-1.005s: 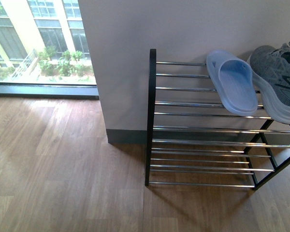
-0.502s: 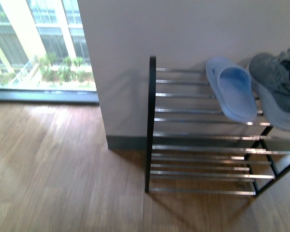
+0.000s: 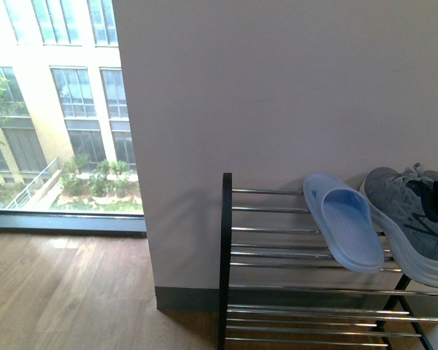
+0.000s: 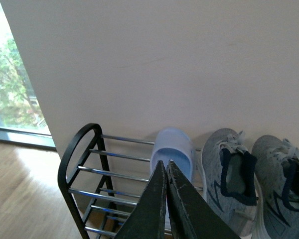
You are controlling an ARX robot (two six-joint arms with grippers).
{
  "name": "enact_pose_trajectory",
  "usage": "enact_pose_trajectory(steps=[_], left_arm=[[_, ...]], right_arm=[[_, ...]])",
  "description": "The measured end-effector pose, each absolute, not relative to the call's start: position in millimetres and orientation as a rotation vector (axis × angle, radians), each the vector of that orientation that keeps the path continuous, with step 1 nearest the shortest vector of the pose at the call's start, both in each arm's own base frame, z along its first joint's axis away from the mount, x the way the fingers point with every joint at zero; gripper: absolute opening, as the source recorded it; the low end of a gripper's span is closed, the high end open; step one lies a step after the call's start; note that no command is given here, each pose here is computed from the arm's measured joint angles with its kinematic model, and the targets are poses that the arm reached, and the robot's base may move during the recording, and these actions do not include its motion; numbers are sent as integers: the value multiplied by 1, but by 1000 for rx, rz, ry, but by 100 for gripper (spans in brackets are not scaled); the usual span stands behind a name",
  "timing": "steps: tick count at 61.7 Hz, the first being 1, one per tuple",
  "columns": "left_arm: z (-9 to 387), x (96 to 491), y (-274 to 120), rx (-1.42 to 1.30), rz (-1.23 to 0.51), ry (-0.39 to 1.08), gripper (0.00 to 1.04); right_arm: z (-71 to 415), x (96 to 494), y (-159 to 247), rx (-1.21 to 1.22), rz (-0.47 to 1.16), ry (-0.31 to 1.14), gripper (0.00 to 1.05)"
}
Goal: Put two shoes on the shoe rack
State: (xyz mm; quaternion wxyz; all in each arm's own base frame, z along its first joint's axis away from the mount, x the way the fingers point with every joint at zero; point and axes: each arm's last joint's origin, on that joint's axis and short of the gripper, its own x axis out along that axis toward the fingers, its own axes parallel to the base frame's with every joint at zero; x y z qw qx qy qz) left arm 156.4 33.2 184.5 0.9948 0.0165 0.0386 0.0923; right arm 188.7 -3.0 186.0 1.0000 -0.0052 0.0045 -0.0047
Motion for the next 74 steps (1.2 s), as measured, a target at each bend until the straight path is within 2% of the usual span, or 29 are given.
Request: enact_pose_trajectory(steps=[38, 74], left_arm=[[185, 156, 33, 33, 185, 77, 2], [185, 156, 33, 33, 185, 77, 2]], right_arm=[[164, 145, 0, -10, -2, 12, 2], [173, 124, 0, -11, -4, -18, 2]])
